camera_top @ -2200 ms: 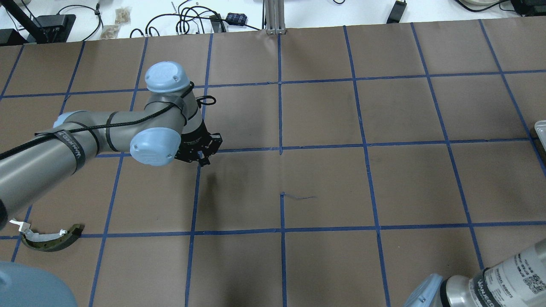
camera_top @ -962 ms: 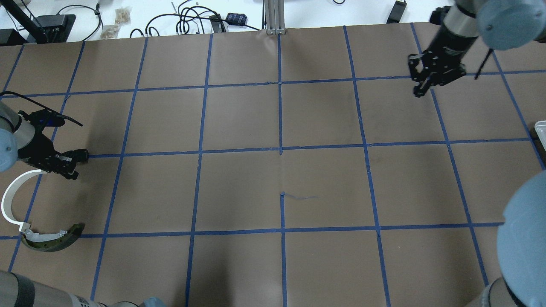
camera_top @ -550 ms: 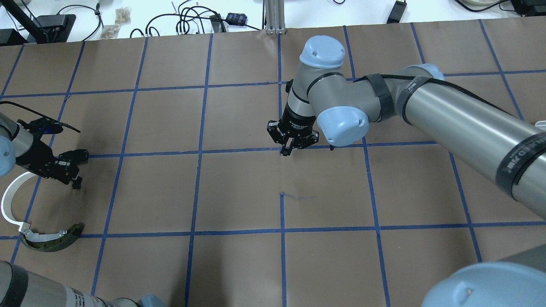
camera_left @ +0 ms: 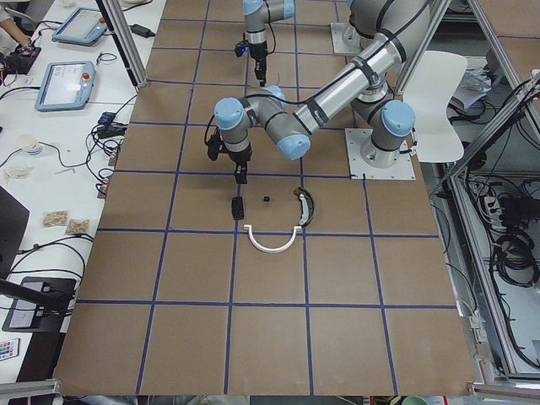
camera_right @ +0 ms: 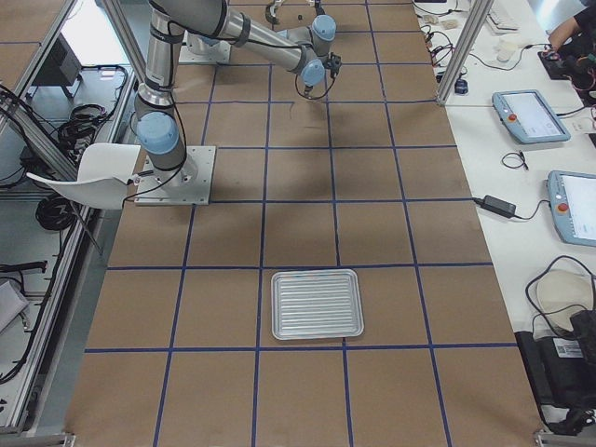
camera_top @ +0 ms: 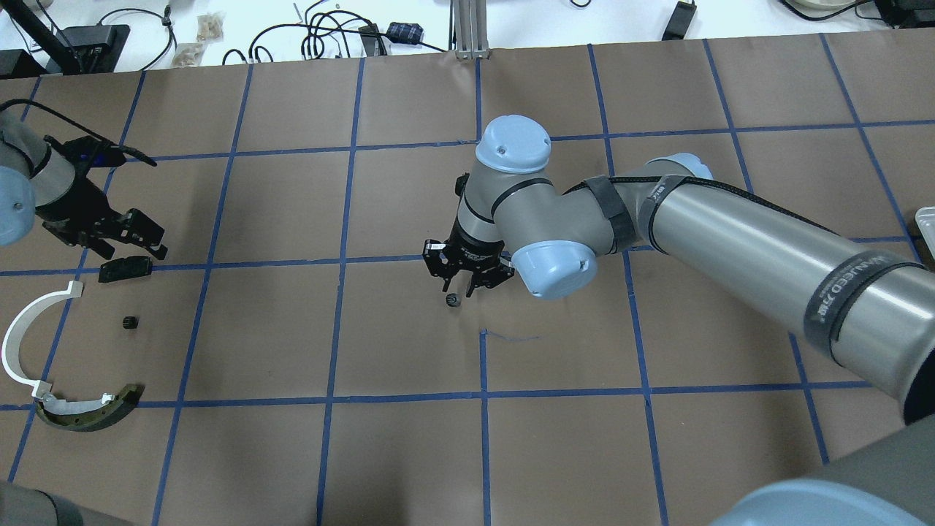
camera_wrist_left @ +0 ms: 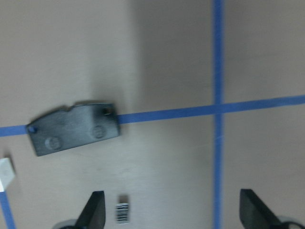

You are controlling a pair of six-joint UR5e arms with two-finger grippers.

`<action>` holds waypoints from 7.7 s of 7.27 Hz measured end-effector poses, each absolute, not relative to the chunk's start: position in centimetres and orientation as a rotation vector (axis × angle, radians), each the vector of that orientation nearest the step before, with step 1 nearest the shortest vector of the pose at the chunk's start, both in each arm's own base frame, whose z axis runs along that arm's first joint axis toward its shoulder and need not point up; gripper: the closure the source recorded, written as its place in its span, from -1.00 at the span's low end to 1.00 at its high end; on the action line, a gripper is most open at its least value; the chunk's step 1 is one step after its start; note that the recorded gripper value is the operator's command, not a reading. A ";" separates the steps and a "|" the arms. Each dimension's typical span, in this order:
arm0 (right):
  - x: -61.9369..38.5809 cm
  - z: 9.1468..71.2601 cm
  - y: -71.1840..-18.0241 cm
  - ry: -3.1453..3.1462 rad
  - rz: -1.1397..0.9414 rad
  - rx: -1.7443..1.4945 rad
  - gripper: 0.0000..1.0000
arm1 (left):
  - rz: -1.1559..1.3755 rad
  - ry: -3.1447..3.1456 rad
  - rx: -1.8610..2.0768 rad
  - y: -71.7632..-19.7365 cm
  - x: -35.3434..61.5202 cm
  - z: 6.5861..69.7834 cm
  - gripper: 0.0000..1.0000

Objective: Place bearing gear from tray to pile

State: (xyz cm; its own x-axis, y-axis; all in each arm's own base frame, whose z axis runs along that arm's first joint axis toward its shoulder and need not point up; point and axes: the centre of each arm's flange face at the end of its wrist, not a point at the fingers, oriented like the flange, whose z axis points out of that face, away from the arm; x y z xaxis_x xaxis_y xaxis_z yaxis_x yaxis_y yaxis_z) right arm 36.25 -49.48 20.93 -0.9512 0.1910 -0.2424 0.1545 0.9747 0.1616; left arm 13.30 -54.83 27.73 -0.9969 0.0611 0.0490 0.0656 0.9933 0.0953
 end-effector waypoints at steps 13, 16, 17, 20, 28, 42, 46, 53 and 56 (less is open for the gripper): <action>5.8 46.3 -53.9 3.170 0.118 0.328 -1.00 | -0.017 -3.100 0.130 -50.0 -30.9 18.2 -0.93; 10.6 47.2 -52.3 3.195 0.087 0.183 -1.00 | -0.046 -3.114 0.114 -49.3 -30.8 17.2 -0.80; 11.3 47.3 -52.1 3.193 0.088 0.156 -1.00 | -0.059 -3.122 0.112 -49.1 -30.7 16.8 -0.70; 11.4 47.7 -51.7 3.189 0.085 0.126 -1.00 | -0.068 -3.155 0.111 -49.0 -30.2 16.3 0.84; 12.7 47.1 -47.9 3.092 0.150 0.118 -1.00 | -0.137 -3.170 0.028 -53.5 -16.5 22.0 1.00; 11.9 48.5 -47.5 3.165 0.074 0.107 -1.00 | -0.404 -3.140 -0.273 -50.2 16.3 18.3 -0.18; 11.8 48.6 -47.5 3.165 0.072 0.109 -1.00 | -0.394 -3.174 -0.306 -51.8 15.9 20.2 -1.00; 11.8 48.6 -47.5 3.166 0.065 0.113 -1.00 | -0.036 -3.097 -0.086 -49.7 -11.0 48.3 -1.00; 11.7 48.7 -47.5 3.166 0.051 0.114 -1.00 | 0.011 -3.144 -0.173 -47.2 -15.3 50.4 -1.00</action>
